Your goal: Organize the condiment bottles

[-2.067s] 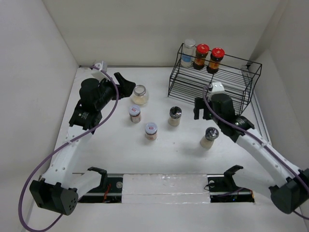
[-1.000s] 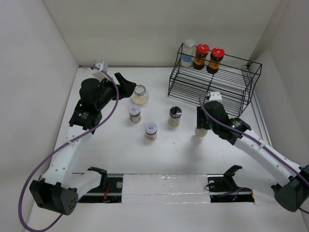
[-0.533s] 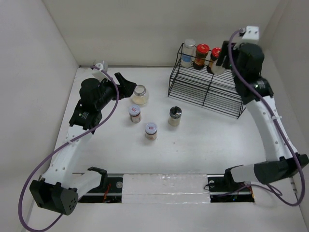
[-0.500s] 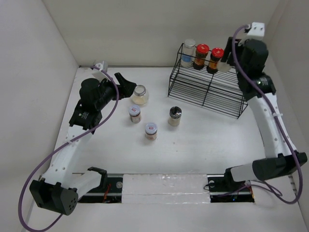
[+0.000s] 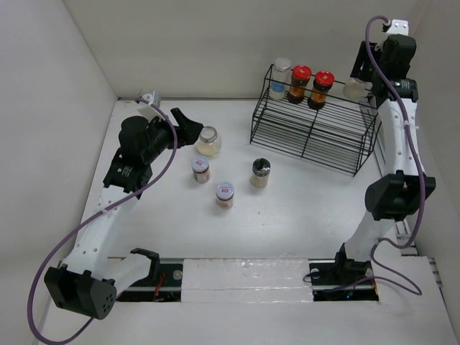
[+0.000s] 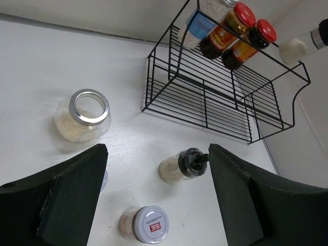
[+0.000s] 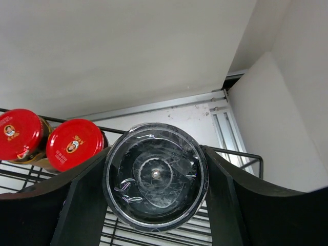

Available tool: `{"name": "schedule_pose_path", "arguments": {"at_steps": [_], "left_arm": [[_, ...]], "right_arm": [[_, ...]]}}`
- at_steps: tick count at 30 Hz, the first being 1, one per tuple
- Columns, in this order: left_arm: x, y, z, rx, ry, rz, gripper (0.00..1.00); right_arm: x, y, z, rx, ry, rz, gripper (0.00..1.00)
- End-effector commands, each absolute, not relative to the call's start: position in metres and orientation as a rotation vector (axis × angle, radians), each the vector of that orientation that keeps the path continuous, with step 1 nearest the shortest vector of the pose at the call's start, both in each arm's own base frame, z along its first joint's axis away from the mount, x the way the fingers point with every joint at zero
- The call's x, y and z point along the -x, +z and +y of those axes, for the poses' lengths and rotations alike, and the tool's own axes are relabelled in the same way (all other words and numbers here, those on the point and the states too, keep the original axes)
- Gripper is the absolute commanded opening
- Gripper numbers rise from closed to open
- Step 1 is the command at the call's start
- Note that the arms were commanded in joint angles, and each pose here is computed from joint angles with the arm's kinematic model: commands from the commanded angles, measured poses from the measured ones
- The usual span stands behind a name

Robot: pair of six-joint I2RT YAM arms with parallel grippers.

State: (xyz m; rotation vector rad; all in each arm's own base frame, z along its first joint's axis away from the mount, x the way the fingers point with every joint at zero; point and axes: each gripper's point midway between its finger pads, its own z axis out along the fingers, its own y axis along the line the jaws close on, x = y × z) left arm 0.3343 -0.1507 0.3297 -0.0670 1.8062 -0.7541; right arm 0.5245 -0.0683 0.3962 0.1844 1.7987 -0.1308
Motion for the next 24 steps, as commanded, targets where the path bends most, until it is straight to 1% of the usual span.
{"name": "schedule_pose_path", "arguments": {"at_steps": [1, 2, 12, 20, 24], "left_arm": [[-0.337, 0.336, -0.149, 0.071, -0.757, 1.773, 0.76], [-0.337, 0.336, -0.149, 0.071, -0.756, 1.773, 0.76], [-0.336, 0.334, -0.15, 0.056, -0.758, 1.783, 0.76], [-0.339, 0.33, -0.149, 0.067, -0.747, 1.792, 0.76], [-0.338, 0.33, -0.151, 0.06, -0.755, 1.793, 0.76]], "right_arm": [[-0.525, 0.46, -0.059, -0.115, -0.074, 1.639, 0.64], [-0.526, 0.463, -0.06, -0.106, -0.081, 1.628, 0.63], [-0.548, 0.447, -0.06, -0.09, -0.078, 1.644, 0.63], [-0.558, 0.381, -0.058, -0.084, -0.055, 1.771, 0.63], [-0.564, 0.361, -0.057, -0.079, -0.044, 1.81, 0.63]]}}
